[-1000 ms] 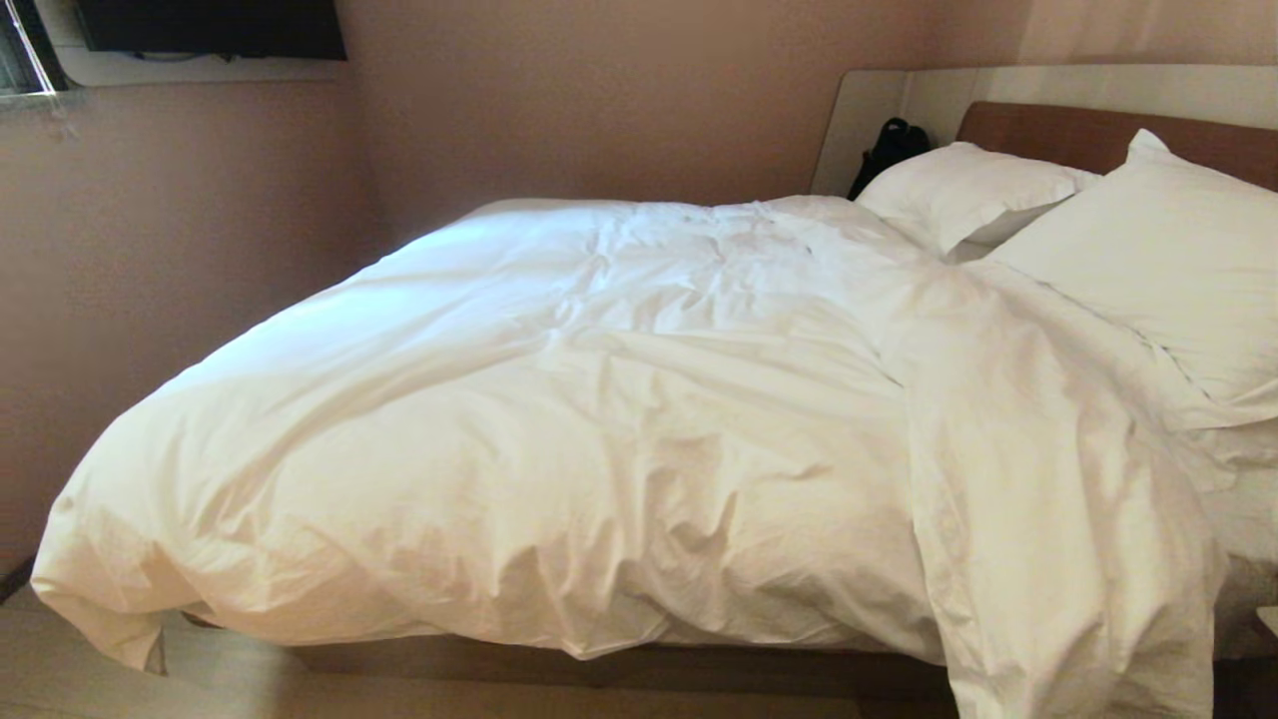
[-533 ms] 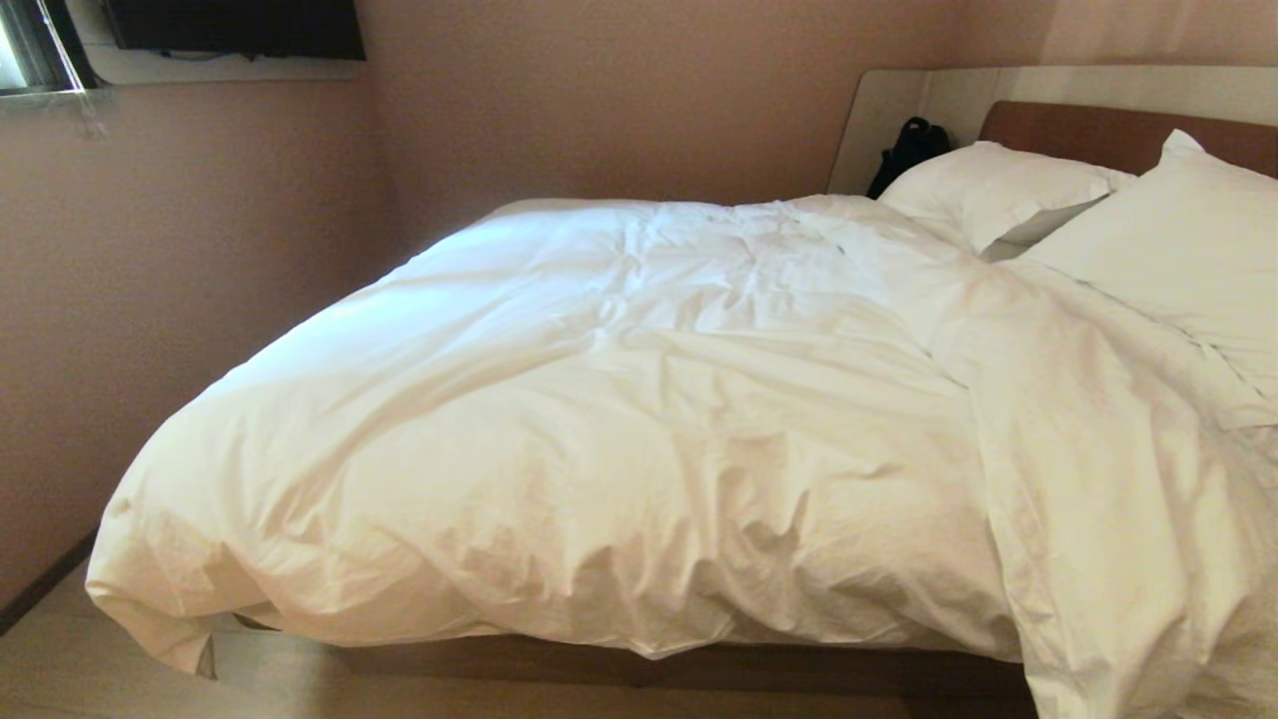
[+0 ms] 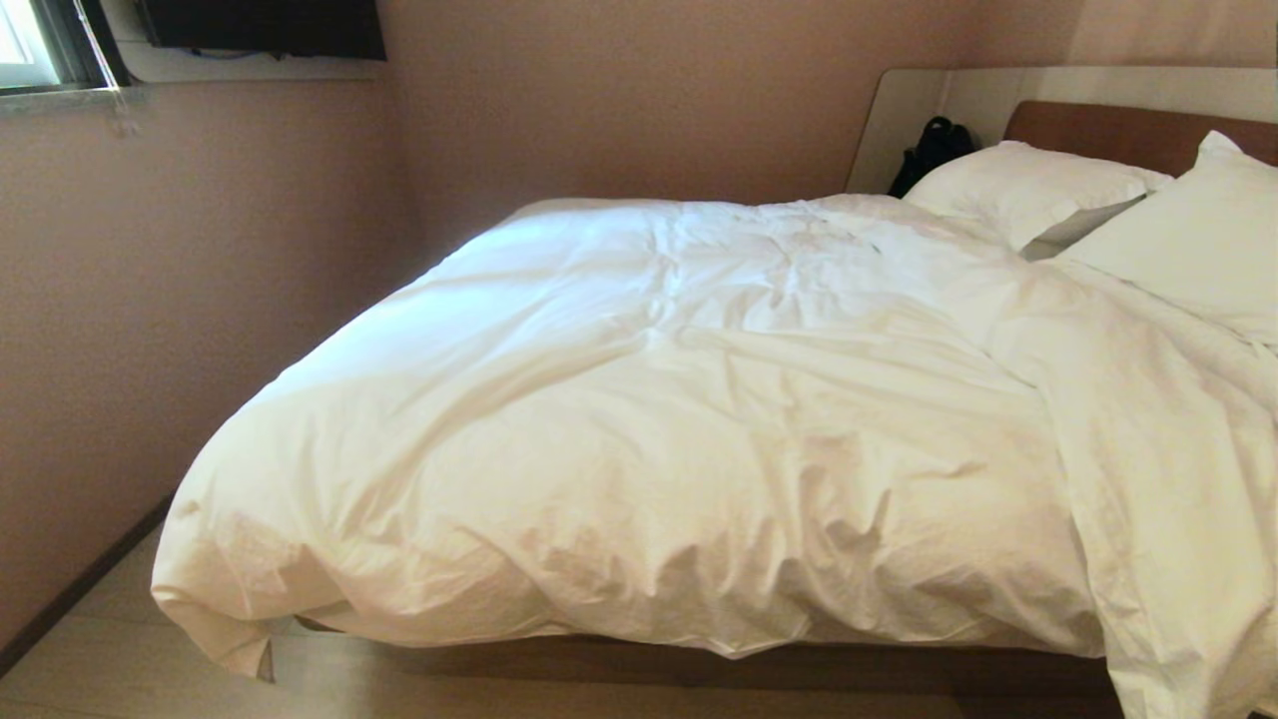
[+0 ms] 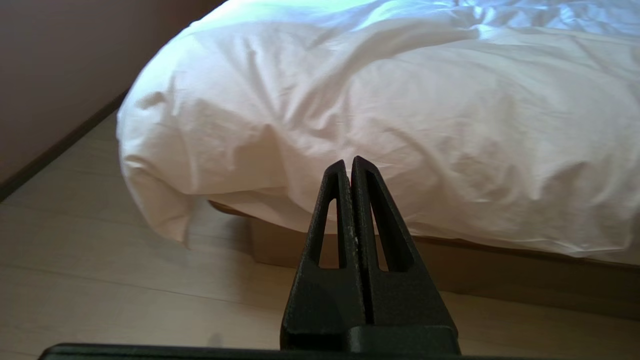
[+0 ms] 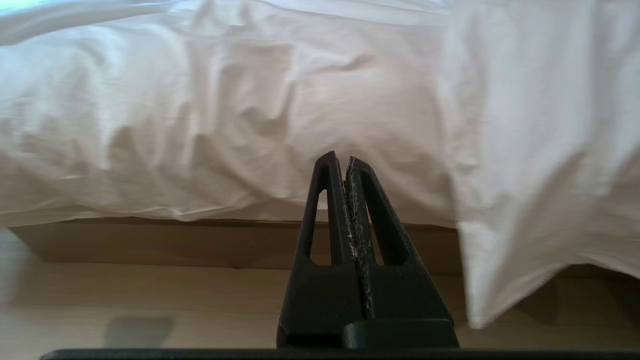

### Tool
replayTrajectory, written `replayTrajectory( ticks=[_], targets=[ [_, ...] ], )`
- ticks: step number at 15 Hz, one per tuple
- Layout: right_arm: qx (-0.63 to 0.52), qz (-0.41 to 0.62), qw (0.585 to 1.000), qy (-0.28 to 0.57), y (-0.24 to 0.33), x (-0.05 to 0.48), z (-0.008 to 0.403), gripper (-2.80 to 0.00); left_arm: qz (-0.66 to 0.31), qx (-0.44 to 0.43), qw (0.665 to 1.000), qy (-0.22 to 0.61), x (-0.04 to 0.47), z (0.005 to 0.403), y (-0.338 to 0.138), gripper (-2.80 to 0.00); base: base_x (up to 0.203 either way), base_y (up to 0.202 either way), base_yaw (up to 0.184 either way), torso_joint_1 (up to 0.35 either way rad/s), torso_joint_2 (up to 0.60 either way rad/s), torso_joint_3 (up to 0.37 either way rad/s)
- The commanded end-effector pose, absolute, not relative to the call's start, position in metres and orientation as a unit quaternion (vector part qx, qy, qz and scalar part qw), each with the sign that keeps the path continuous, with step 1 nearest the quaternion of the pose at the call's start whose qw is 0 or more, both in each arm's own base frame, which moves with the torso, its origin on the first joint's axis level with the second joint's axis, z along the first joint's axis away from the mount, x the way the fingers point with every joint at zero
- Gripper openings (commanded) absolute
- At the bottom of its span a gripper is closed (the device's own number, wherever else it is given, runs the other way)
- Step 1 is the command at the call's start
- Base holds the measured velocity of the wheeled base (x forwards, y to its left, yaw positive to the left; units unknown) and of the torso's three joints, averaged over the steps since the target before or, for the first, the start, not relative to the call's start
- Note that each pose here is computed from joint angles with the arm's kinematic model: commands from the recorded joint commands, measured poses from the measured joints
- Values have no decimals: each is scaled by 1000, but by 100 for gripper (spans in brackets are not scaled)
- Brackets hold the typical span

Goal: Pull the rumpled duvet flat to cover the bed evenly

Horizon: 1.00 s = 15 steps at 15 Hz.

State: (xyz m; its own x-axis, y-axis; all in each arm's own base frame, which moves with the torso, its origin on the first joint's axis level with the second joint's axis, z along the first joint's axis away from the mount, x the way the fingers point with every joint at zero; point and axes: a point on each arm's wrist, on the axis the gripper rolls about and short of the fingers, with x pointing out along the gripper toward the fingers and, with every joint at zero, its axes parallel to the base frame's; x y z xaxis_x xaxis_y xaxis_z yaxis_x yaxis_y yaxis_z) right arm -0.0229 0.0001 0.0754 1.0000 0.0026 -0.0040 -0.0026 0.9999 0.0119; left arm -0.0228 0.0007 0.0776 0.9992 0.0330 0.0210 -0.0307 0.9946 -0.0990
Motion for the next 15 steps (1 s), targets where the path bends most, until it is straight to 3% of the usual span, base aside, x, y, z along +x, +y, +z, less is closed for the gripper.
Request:
replayTrajectory(
  ticks=[1,15],
  targets=[
    [6,2,1000,2,0,-23,75,-280,16,-50,999,-12,-23,78,1,-280,0,190,-2,5,2,7],
    [6,2,1000,2,0,-23,75,-280,16,-50,999,-12,-23,78,1,-280,0,194,0,2,2,2]
  ],
)
